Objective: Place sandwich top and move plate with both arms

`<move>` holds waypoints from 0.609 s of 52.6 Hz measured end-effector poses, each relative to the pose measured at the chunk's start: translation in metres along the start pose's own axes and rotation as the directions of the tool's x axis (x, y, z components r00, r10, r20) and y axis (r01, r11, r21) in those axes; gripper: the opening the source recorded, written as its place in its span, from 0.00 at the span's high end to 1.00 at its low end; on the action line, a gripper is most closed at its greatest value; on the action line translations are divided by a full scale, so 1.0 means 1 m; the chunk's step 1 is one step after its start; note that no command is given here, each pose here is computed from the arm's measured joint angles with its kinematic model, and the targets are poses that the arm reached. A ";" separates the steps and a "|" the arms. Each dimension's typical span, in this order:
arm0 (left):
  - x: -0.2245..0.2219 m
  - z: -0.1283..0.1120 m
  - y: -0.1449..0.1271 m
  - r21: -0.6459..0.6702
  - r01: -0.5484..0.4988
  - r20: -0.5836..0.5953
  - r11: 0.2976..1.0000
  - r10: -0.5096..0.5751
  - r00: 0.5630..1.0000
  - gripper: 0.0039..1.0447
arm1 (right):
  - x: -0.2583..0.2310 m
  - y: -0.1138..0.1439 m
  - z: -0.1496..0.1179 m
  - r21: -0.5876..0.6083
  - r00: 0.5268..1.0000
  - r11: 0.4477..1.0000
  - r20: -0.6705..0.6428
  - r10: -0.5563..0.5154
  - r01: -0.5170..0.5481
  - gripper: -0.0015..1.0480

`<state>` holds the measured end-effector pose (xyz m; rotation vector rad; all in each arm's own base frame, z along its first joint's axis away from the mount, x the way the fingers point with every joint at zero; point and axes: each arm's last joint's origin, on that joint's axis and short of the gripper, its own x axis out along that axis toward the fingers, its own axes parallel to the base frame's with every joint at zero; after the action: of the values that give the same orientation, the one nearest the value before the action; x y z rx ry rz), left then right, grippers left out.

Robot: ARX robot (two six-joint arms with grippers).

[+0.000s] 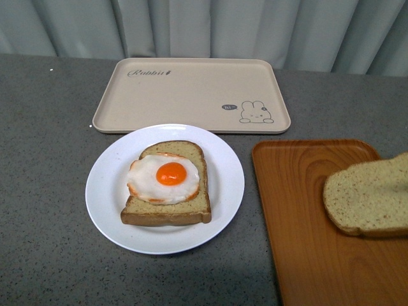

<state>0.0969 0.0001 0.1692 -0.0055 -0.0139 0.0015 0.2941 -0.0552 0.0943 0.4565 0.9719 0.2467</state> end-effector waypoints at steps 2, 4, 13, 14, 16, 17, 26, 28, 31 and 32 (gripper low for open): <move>0.000 0.000 0.000 0.000 0.000 0.000 1.000 0.000 1.000 0.06 | -0.004 0.008 0.004 -0.007 0.999 0.999 0.019 0.037 -0.037 0.97; 0.000 0.000 0.000 0.000 0.000 0.000 1.000 0.000 1.000 0.06 | -0.009 0.017 0.008 -0.019 0.996 0.997 0.039 0.077 -0.076 0.97; 0.000 0.000 0.000 0.000 0.000 0.000 1.000 0.000 1.000 0.06 | -0.013 0.074 0.024 -0.081 0.961 0.963 0.089 0.263 -0.256 0.97; 0.000 0.000 0.000 0.000 0.000 0.000 1.000 0.000 1.000 0.06 | -0.012 0.077 0.025 -0.084 0.959 0.961 0.087 0.269 -0.262 0.97; 0.000 0.000 0.000 0.000 0.000 0.000 1.000 0.000 1.000 0.06 | -0.004 0.092 0.026 -0.104 0.951 0.951 0.074 0.300 -0.292 0.97; 0.000 0.000 0.000 0.000 0.000 0.000 1.000 0.000 1.000 0.06 | 0.000 0.098 0.027 -0.106 0.948 0.947 0.068 0.311 -0.303 0.97; 0.000 0.000 0.000 0.000 0.000 0.000 1.000 0.000 1.000 0.06 | 0.036 0.141 0.024 -0.122 0.921 0.914 0.003 0.389 -0.386 0.97; 0.000 0.000 0.000 0.000 0.000 0.000 1.000 0.000 1.000 0.06 | 0.046 0.151 0.022 -0.121 0.915 0.907 -0.019 0.404 -0.403 0.97; 0.000 0.000 0.000 0.000 0.000 0.000 1.000 0.000 1.000 0.06 | 0.059 0.163 0.019 -0.115 0.904 0.897 -0.047 0.424 -0.427 0.97; 0.000 0.000 0.000 0.000 0.000 0.000 1.000 0.000 1.000 0.06 | 0.062 0.165 0.018 -0.114 0.902 0.895 -0.052 0.428 -0.431 0.97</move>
<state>0.0969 0.0001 0.1692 -0.0055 -0.0139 0.0015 0.3428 0.1095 0.1362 0.5540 0.8657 0.7117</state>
